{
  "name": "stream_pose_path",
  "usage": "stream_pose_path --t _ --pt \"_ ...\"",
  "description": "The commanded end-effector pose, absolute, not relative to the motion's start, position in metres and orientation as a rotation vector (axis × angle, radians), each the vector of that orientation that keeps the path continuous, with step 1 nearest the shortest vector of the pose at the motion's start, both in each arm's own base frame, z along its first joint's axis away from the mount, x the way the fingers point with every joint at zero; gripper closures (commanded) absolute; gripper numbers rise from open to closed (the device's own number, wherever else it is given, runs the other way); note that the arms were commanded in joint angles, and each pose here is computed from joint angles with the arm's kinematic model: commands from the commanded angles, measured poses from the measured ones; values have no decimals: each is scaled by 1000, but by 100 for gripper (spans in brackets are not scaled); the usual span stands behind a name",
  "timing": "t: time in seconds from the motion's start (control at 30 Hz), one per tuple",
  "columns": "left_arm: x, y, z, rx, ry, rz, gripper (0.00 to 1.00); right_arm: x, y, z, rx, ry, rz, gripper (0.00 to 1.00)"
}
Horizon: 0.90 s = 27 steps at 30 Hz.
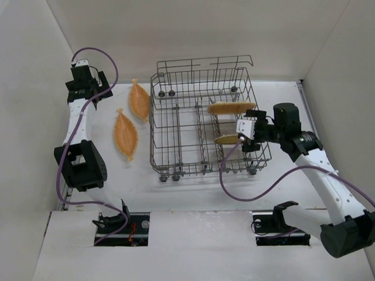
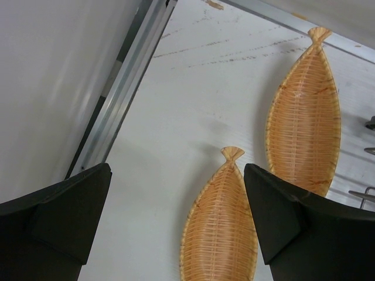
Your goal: Load the plates into the dish rack
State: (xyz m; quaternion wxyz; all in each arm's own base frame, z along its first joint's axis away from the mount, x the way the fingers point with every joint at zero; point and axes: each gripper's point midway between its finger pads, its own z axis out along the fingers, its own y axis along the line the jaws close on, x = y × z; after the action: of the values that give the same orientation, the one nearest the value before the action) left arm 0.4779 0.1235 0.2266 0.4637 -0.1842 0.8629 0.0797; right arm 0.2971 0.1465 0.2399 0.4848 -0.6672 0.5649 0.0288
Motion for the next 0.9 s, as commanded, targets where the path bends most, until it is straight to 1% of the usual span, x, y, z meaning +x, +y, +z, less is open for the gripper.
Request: stream_pose_path --t 0.0,0.17,0.27,0.43,0.5,0.57,0.73,0.8,0.87 --pt "479 122 208 -462 2144 193 0 300 160 299 -1505 1167 0 0" --pt "467 117 176 -494 2221 178 0 309 158 356 -1344 1069 -108 0" --pt "461 112 154 -524 2277 137 0 321 149 380 -1248 1065 -191 0" --pt "459 98 135 -566 2331 -36 0 348 129 386 -1126 1160 -289 0" --pt "455 93 131 -589 2355 -104 5 354 122 387 -1078 1193 -303 0" --pt "447 92 127 -634 2378 -147 6 360 114 387 -1037 1224 -326 0" --pt "400 86 115 -806 2415 -221 9 374 86 385 -923 1313 -357 0" --pt "383 78 112 -816 2420 -245 10 376 80 387 -878 1339 -351 0" --pt "367 72 104 -824 2441 -254 13 378 75 388 -844 1356 -348 0"
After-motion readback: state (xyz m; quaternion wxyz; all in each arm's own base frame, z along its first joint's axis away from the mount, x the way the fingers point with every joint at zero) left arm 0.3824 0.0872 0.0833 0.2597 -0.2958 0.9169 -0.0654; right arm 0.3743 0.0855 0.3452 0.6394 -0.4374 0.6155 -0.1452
